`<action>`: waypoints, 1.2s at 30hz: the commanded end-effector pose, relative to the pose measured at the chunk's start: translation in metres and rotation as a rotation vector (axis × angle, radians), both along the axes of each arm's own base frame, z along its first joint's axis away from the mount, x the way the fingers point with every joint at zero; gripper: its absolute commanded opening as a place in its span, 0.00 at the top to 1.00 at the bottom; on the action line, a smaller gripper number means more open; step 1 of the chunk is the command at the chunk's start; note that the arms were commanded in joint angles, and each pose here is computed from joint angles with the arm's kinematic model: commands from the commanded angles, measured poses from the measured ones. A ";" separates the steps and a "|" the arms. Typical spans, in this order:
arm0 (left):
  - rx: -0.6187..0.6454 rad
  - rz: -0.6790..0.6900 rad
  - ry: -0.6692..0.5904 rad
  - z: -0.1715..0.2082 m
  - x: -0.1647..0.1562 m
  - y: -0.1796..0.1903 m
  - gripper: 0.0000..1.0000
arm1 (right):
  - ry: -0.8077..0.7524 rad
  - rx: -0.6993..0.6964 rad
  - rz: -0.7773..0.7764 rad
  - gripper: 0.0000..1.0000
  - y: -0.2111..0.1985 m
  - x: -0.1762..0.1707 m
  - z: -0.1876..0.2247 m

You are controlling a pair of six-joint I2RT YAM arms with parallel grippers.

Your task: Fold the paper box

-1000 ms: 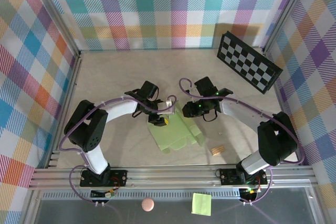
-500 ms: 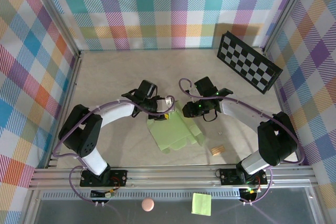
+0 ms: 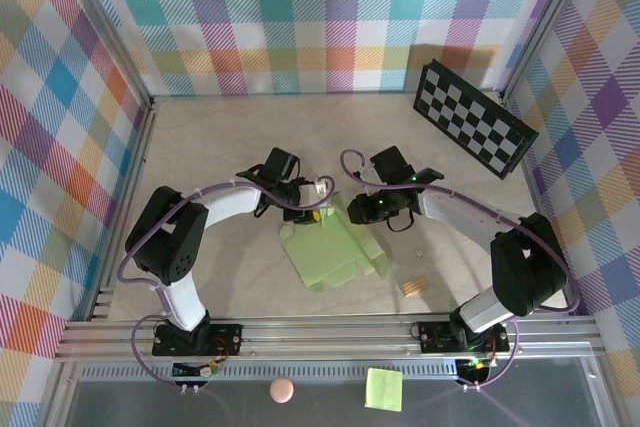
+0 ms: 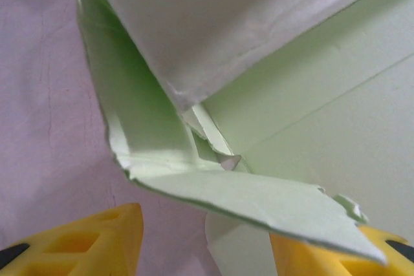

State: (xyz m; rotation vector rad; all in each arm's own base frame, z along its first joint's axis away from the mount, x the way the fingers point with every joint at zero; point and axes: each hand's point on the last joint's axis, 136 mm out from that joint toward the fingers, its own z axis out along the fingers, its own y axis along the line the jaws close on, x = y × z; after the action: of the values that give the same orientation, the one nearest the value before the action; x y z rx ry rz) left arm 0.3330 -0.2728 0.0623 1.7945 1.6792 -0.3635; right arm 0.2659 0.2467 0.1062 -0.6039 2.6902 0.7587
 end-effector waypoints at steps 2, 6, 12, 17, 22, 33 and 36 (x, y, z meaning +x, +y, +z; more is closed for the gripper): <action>-0.111 -0.024 -0.007 0.020 0.008 -0.017 0.46 | 0.007 -0.019 0.017 0.74 -0.002 -0.001 -0.001; -0.168 -0.032 0.017 0.027 0.005 -0.025 0.46 | 0.011 -0.019 0.021 0.74 -0.001 -0.001 -0.003; -0.203 -0.036 0.054 0.022 -0.003 -0.032 0.47 | 0.013 -0.005 0.031 0.74 0.001 -0.002 -0.005; -0.203 -0.044 0.059 0.019 -0.009 -0.037 0.50 | 0.007 0.006 0.039 0.74 0.003 -0.003 -0.004; -0.223 -0.019 0.041 0.020 -0.010 -0.040 0.57 | 0.005 0.026 0.038 0.74 0.005 -0.004 -0.002; -0.277 0.089 -0.039 0.029 -0.009 -0.042 0.73 | 0.000 0.054 0.032 0.69 0.005 -0.004 0.002; -0.275 0.119 -0.054 0.029 -0.009 -0.045 0.75 | 0.013 0.072 0.023 0.67 0.006 -0.005 0.002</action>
State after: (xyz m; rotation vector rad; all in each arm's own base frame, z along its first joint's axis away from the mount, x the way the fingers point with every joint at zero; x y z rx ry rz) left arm 0.3234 -0.3082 0.0707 1.5367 1.6563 -0.4819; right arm 0.2629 0.2528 0.1081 -0.6310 2.6649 0.8287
